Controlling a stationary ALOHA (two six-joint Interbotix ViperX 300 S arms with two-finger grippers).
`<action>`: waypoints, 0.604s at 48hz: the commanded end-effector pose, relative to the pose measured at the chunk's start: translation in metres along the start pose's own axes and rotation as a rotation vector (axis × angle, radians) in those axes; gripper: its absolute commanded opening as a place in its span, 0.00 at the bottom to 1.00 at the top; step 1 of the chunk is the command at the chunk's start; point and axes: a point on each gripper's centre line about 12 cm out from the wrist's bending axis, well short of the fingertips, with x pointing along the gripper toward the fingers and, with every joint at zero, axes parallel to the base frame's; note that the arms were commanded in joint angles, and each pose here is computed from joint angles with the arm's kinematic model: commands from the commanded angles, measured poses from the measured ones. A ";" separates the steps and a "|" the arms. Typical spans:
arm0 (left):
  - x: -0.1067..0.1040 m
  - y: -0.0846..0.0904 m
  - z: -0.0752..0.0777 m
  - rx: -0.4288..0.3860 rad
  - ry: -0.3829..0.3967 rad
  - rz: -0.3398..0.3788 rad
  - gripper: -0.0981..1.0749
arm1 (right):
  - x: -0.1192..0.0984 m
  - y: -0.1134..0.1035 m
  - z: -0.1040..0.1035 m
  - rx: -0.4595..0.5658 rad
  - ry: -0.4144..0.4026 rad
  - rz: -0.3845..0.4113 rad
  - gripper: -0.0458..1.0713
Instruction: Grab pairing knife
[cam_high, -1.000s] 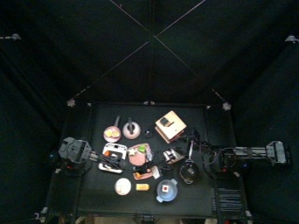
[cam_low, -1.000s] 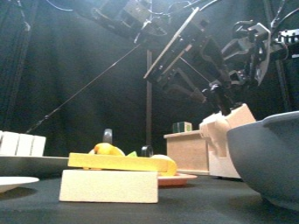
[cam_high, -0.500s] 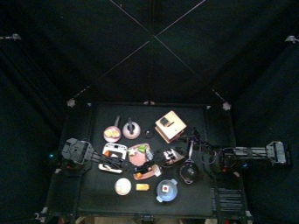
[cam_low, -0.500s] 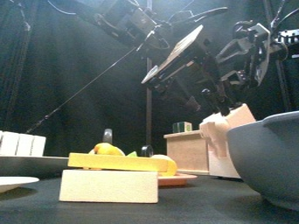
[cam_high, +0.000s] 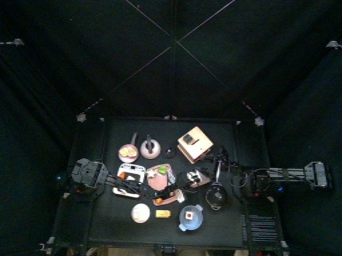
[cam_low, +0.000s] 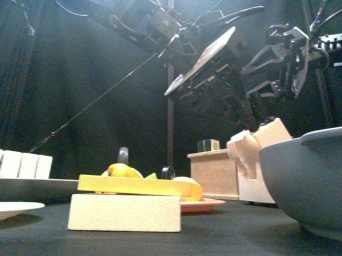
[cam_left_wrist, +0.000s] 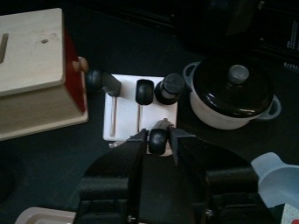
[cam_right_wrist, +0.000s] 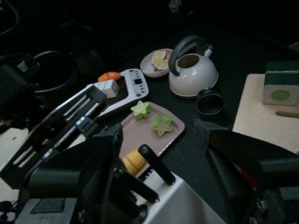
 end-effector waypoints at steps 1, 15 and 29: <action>-0.010 -0.002 0.024 -0.028 -0.049 -0.016 0.57 | 0.000 0.001 0.005 -0.001 -0.016 0.002 0.91; -0.009 -0.002 0.022 -0.029 -0.044 -0.015 0.56 | 0.000 0.001 0.005 -0.001 -0.017 0.001 0.91; -0.012 -0.001 0.027 -0.036 -0.055 -0.018 0.56 | 0.000 0.001 0.005 -0.001 -0.017 0.001 0.91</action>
